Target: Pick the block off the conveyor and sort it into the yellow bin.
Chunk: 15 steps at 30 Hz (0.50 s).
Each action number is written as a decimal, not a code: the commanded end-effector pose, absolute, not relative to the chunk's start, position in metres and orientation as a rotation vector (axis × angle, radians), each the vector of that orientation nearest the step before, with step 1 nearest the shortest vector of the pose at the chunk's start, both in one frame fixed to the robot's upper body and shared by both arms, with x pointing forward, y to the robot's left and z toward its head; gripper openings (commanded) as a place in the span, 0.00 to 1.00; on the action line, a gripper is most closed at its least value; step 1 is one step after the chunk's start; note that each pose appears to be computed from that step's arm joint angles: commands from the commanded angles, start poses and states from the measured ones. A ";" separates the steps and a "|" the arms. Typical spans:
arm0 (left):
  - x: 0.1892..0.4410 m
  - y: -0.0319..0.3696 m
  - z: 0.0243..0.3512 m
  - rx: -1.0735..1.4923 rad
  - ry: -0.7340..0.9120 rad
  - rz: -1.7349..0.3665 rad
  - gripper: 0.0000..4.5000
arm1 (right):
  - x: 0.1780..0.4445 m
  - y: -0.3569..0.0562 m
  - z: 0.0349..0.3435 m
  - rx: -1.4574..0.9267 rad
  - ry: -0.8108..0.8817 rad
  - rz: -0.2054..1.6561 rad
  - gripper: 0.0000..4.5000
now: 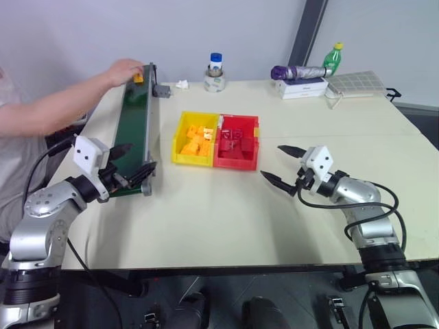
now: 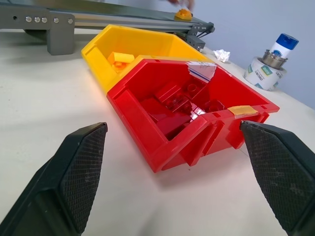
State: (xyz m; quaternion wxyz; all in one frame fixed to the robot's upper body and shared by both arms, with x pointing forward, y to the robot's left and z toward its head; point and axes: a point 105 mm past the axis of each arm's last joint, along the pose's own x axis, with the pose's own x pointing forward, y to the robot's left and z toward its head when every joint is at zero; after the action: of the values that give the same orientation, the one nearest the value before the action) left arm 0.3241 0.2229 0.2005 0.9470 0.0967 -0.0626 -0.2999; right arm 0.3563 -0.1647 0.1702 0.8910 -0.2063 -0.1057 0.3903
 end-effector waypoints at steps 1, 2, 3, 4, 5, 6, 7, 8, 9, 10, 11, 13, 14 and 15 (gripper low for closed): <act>0.320 0.220 0.213 0.222 -0.186 -0.622 0.99 | 0.355 -0.166 0.188 -0.452 -0.281 0.797 1.00; 0.319 0.220 0.213 0.218 -0.189 -0.623 0.99 | 0.355 -0.166 0.188 -0.452 -0.280 0.797 1.00; 0.318 0.219 0.213 0.244 -0.185 -0.627 0.99 | 0.355 -0.166 0.188 -0.452 -0.280 0.798 1.00; 0.318 0.218 0.212 0.272 -0.184 -0.627 0.99 | 0.355 -0.166 0.188 -0.452 -0.280 0.798 1.00; 0.317 0.218 0.211 0.280 -0.177 -0.621 0.99 | 0.355 -0.166 0.188 -0.451 -0.279 0.797 1.00; 0.317 0.218 0.211 0.281 -0.174 -0.613 0.99 | 0.355 -0.166 0.188 -0.452 -0.279 0.798 1.00; 0.316 0.218 0.211 0.275 -0.181 -0.611 0.99 | 0.355 -0.166 0.188 -0.452 -0.280 0.797 1.00; 0.314 0.218 0.213 0.255 -0.193 -0.608 0.99 | 0.356 -0.166 0.188 -0.451 -0.280 0.797 1.00; 0.312 0.217 0.214 0.237 -0.202 -0.602 0.99 | 0.356 -0.167 0.188 -0.451 -0.280 0.796 1.00; 0.310 0.217 0.213 0.226 -0.207 -0.597 0.99 | 0.356 -0.167 0.188 -0.452 -0.280 0.795 1.00; 0.307 0.215 0.214 0.216 -0.231 -0.586 0.99 | 0.356 -0.167 0.188 -0.451 -0.280 0.796 1.00; 0.302 0.211 0.215 0.190 -0.275 -0.529 0.99 | 0.356 -0.166 0.188 -0.449 -0.280 0.798 1.00; 0.300 0.210 0.214 0.188 -0.291 -0.494 0.99 | 0.356 -0.166 0.187 -0.447 -0.281 0.799 1.00; 0.300 0.213 0.214 0.180 -0.309 -0.424 0.99 | 0.356 -0.166 0.187 -0.446 -0.280 0.800 1.00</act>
State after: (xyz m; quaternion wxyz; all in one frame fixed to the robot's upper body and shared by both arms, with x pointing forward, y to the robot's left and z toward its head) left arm 0.3049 0.2081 0.1948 0.9584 0.0708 -0.1075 -0.2547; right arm 0.3565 -0.1646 0.1703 0.8910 -0.2062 -0.1059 0.3904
